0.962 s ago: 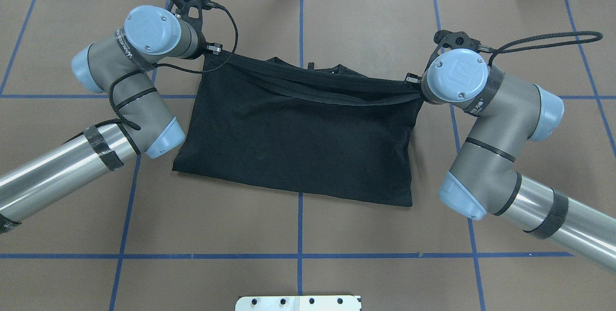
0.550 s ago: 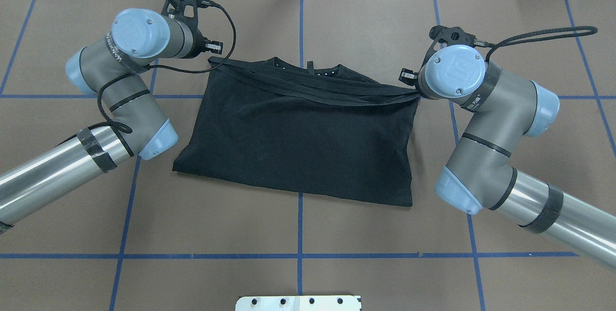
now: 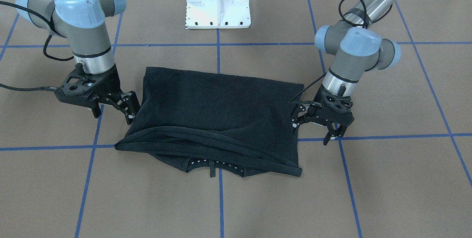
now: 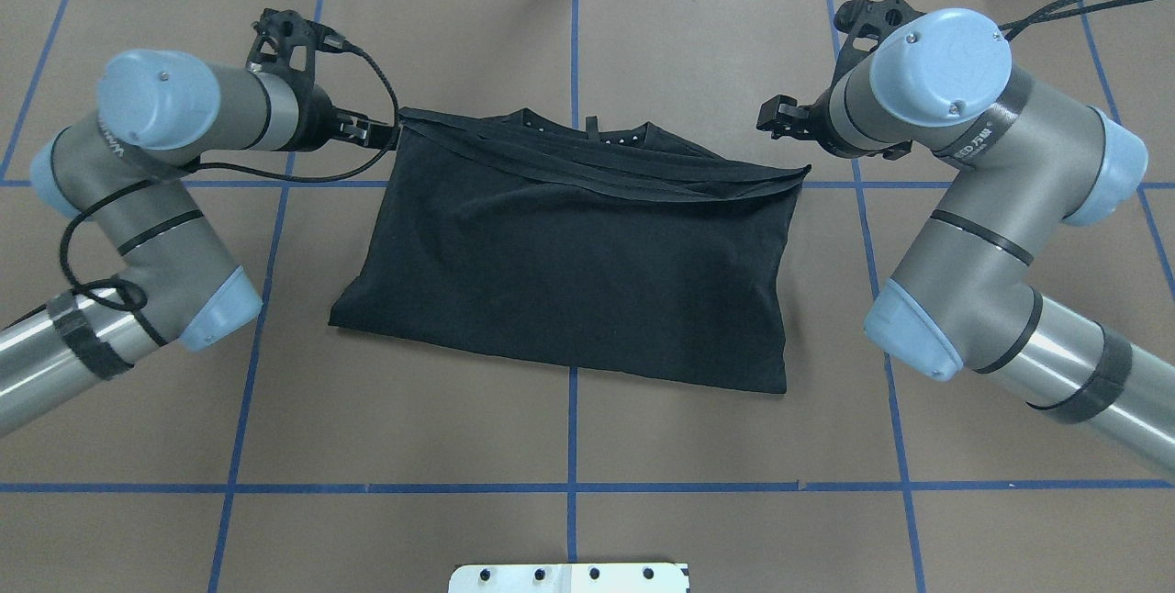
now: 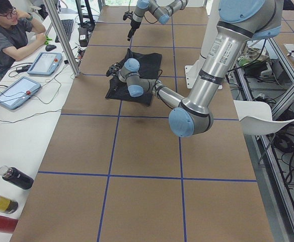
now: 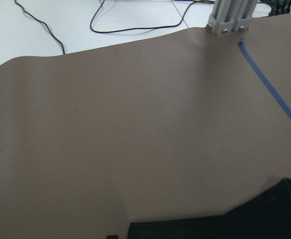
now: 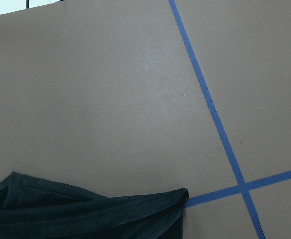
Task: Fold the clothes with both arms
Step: 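Open both grippers and draw them back from the folded shirt, then lower the left gripper to the folded shirt's side edge nearest it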
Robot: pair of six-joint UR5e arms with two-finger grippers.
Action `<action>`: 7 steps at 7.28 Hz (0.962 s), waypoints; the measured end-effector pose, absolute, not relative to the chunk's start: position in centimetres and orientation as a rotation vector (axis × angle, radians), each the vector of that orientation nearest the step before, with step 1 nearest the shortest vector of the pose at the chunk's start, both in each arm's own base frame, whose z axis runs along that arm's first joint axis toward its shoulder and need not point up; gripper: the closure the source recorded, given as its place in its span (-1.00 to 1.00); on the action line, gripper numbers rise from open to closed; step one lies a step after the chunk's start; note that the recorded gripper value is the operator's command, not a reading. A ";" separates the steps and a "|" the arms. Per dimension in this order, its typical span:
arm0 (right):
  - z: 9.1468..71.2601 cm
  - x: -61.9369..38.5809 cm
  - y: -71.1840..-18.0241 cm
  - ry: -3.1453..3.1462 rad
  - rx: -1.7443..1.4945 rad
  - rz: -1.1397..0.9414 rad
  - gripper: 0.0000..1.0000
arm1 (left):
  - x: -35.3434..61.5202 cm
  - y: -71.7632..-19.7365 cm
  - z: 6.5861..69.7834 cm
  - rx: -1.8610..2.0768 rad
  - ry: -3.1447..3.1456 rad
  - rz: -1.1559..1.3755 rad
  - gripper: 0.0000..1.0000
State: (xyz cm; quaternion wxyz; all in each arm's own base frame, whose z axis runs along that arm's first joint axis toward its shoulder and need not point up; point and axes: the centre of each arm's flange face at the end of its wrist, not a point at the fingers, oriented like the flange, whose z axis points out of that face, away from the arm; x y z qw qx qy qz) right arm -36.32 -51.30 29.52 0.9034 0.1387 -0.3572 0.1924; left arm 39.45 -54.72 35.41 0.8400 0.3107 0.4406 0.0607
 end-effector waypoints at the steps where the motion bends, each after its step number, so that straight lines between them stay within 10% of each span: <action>1: 29.1 -36.0 -51.0 -0.749 0.290 0.393 -1.00 | 38.0 -52.4 36.5 0.636 0.952 0.151 -1.00; 5: 28.9 -35.7 -50.8 -0.755 0.295 0.391 -1.00 | 39.9 -42.7 41.6 0.550 1.068 0.215 -0.98; 7: 28.9 -35.7 -50.8 -0.755 0.296 0.391 -1.00 | 42.6 -39.3 41.9 0.476 1.125 0.201 -0.41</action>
